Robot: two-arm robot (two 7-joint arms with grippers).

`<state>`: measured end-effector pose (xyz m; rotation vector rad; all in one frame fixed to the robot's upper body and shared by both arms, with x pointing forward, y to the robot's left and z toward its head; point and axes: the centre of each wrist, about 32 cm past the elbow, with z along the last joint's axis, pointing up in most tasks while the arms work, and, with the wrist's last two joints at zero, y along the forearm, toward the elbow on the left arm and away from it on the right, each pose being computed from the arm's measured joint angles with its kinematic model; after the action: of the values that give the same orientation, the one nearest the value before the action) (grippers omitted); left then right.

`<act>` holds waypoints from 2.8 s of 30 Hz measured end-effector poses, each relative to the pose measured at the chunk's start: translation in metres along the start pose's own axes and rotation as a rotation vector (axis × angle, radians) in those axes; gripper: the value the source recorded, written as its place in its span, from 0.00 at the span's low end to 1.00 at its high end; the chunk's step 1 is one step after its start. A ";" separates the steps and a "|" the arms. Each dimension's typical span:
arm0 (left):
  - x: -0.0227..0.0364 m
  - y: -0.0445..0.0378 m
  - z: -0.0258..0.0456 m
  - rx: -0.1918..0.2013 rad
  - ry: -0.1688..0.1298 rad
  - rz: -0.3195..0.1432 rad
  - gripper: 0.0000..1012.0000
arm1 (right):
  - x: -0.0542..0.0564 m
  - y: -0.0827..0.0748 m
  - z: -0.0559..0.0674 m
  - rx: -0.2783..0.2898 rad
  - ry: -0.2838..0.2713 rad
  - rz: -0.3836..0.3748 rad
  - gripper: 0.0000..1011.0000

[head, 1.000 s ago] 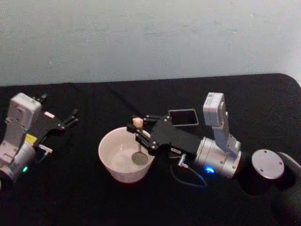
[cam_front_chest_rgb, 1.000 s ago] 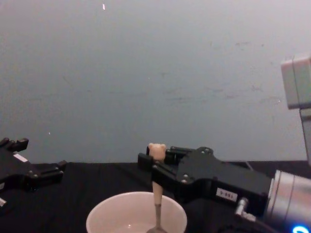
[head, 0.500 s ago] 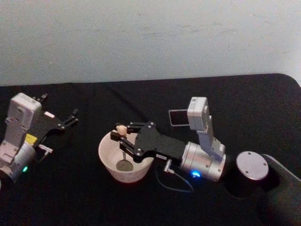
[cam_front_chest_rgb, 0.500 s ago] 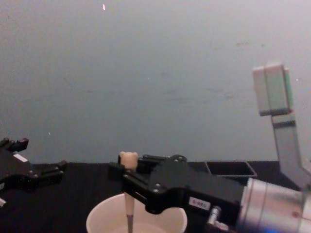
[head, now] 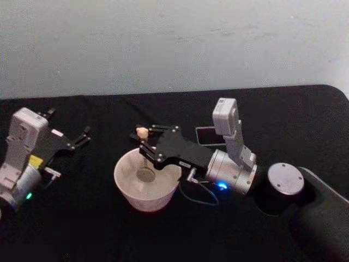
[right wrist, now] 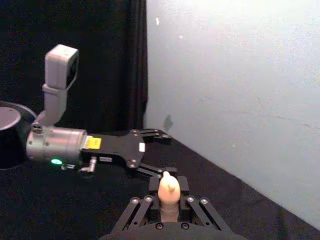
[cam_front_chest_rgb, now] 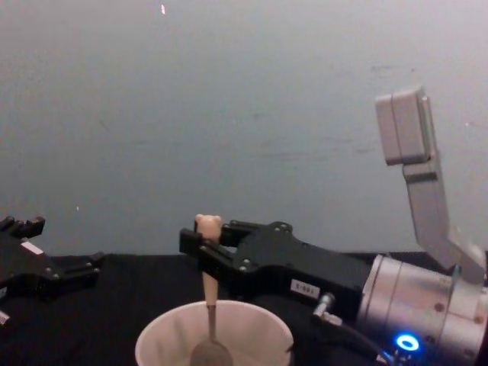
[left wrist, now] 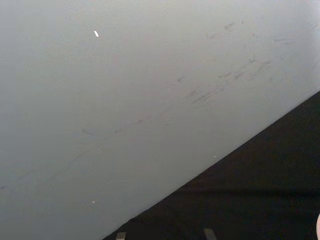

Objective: Pick up the stirring spoon with one hand, stir inside the cup, then place it back in its original position.

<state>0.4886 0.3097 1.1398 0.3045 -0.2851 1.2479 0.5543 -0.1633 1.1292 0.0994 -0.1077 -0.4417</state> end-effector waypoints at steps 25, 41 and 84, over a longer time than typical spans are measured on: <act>0.0000 0.0000 0.0000 0.000 0.000 0.000 0.99 | -0.005 -0.036 0.008 -0.026 -0.015 -0.027 0.21; 0.0000 0.0000 0.0000 0.000 0.000 0.000 0.99 | -0.021 -0.025 0.004 -0.021 0.026 0.058 0.21; 0.0000 0.0000 0.0000 0.000 0.000 0.000 0.99 | -0.006 -0.039 0.007 -0.028 0.003 -0.047 0.21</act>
<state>0.4886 0.3097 1.1398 0.3044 -0.2850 1.2480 0.5318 -0.1968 1.1306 0.0748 -0.0967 -0.4899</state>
